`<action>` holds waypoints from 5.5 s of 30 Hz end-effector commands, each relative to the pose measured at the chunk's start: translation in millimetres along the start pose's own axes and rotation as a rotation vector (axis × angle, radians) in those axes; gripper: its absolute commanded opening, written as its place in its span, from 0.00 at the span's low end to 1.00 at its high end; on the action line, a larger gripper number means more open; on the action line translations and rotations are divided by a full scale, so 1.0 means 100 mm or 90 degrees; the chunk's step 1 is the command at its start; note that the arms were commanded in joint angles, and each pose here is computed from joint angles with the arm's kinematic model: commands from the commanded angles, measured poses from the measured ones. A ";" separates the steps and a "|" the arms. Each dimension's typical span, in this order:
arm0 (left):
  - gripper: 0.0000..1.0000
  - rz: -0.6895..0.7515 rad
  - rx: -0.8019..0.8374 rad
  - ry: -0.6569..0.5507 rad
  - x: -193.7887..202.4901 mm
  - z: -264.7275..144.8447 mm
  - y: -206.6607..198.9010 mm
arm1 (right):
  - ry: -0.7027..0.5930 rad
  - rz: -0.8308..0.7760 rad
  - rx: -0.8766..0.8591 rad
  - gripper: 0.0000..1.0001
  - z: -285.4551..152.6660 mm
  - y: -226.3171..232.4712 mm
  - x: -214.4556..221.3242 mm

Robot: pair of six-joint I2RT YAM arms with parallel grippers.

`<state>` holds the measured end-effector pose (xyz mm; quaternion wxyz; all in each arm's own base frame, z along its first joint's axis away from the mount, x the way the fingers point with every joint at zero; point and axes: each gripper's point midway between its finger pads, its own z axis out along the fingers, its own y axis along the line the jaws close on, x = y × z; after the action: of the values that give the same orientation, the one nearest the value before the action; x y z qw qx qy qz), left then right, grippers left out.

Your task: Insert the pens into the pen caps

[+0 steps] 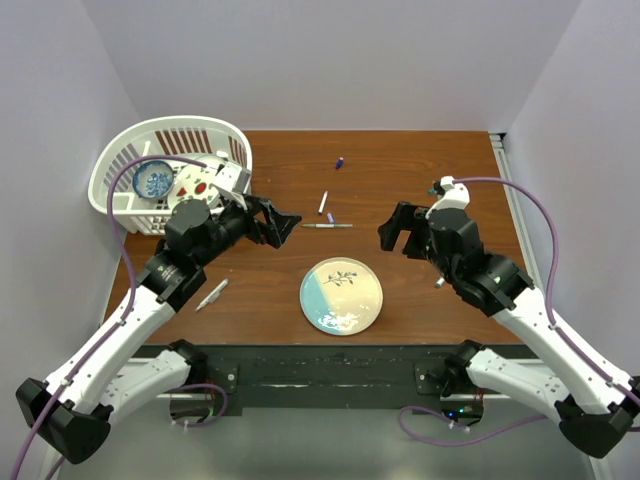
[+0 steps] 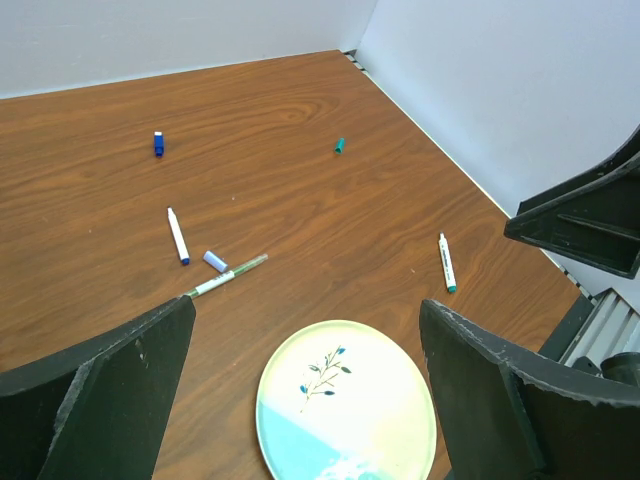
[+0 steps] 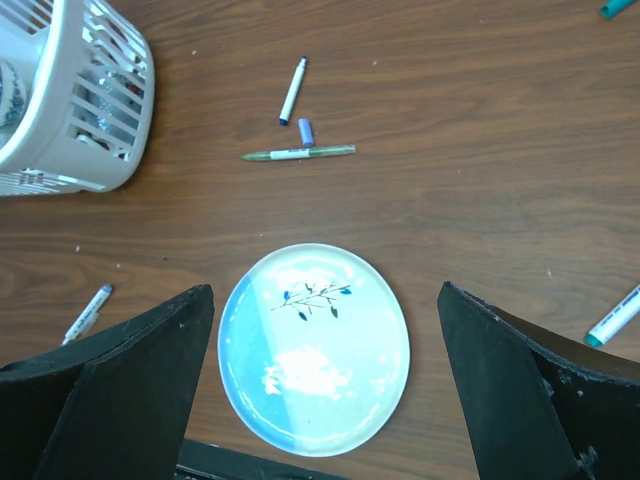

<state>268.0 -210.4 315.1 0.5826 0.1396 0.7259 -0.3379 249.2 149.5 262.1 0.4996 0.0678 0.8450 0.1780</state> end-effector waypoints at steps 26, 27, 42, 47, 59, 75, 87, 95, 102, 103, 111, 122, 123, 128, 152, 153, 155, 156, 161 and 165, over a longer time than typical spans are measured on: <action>0.98 -0.002 0.011 -0.042 -0.18 -0.07 -0.06 | 0.177 0.171 0.483 0.61 0.74 -1.97 1.04; 0.99 -0.002 0.011 -0.044 -0.18 -0.07 -0.06 | 0.184 0.174 0.492 0.59 0.76 -2.01 1.08; 0.98 -0.013 0.029 -0.021 -0.09 0.00 -0.10 | 0.228 0.198 0.525 0.43 0.87 -2.31 1.44; 0.97 -0.014 0.036 -0.015 -0.06 0.01 -0.11 | 0.235 0.205 0.526 0.40 0.84 -2.33 1.54; 0.95 -0.024 0.040 -0.002 -0.02 0.03 -0.12 | 0.213 0.170 0.260 0.00 1.11 -1.70 1.26; 0.77 -0.206 0.287 0.099 0.69 0.29 -0.90 | 0.011 0.307 -0.263 0.00 0.25 0.31 0.10; 0.77 -0.168 0.358 0.052 0.57 0.68 -1.24 | -0.003 0.257 -0.383 0.00 -0.13 0.55 0.03; 0.76 -0.171 0.380 0.018 0.21 0.95 -1.39 | 0.029 0.191 -0.474 0.00 -0.29 0.71 0.15; 0.68 -0.191 0.426 0.024 0.22 0.97 -1.49 | 0.012 0.175 -0.477 0.00 -0.37 0.71 0.09; 0.67 -0.192 0.434 0.024 0.21 0.96 -1.50 | 0.012 0.175 -0.478 0.00 -0.37 0.71 0.10; 0.55 -0.229 0.488 0.051 0.30 0.98 -1.62 | 0.008 0.172 -0.489 0.00 -0.36 0.73 0.11; 0.14 -0.261 0.521 0.064 0.37 0.93 -1.67 | -0.002 0.168 -0.479 0.00 -0.34 0.69 0.13; 0.07 -0.260 0.523 0.061 0.35 0.93 -1.67 | -0.003 0.167 -0.477 0.00 -0.33 0.68 0.13; 0.00 -0.252 0.527 0.042 0.24 0.88 -1.70 | 0.012 0.161 -0.462 0.31 -0.31 0.65 0.18; 0.00 0.021 0.095 -0.017 -0.20 -0.03 -0.11 | 0.002 0.103 0.354 0.67 1.24 -1.44 -0.44; 0.00 0.026 0.086 -0.025 -0.20 -0.06 -0.09 | 0.034 0.100 0.383 0.66 1.43 -1.56 -0.33; 0.00 0.034 0.075 -0.026 -0.14 -0.10 -0.05 | 0.042 0.107 0.413 0.64 1.60 -1.71 -0.35; 0.00 0.036 0.074 -0.023 -0.12 -0.11 -0.04 | 0.050 0.106 0.426 0.62 1.77 -1.76 -0.37; 0.00 0.026 0.095 0.003 0.09 -0.11 -0.06 | 0.080 0.133 0.480 0.55 2.24 -2.02 -0.47; 0.00 0.018 0.108 0.015 0.15 -0.14 -0.09 | 0.095 0.153 0.507 0.52 2.52 -2.23 -0.41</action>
<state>253.1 -209.7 303.7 0.5604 0.1875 0.7085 -0.3857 487.2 7.3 94.2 0.3420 0.3094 0.8834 -0.0831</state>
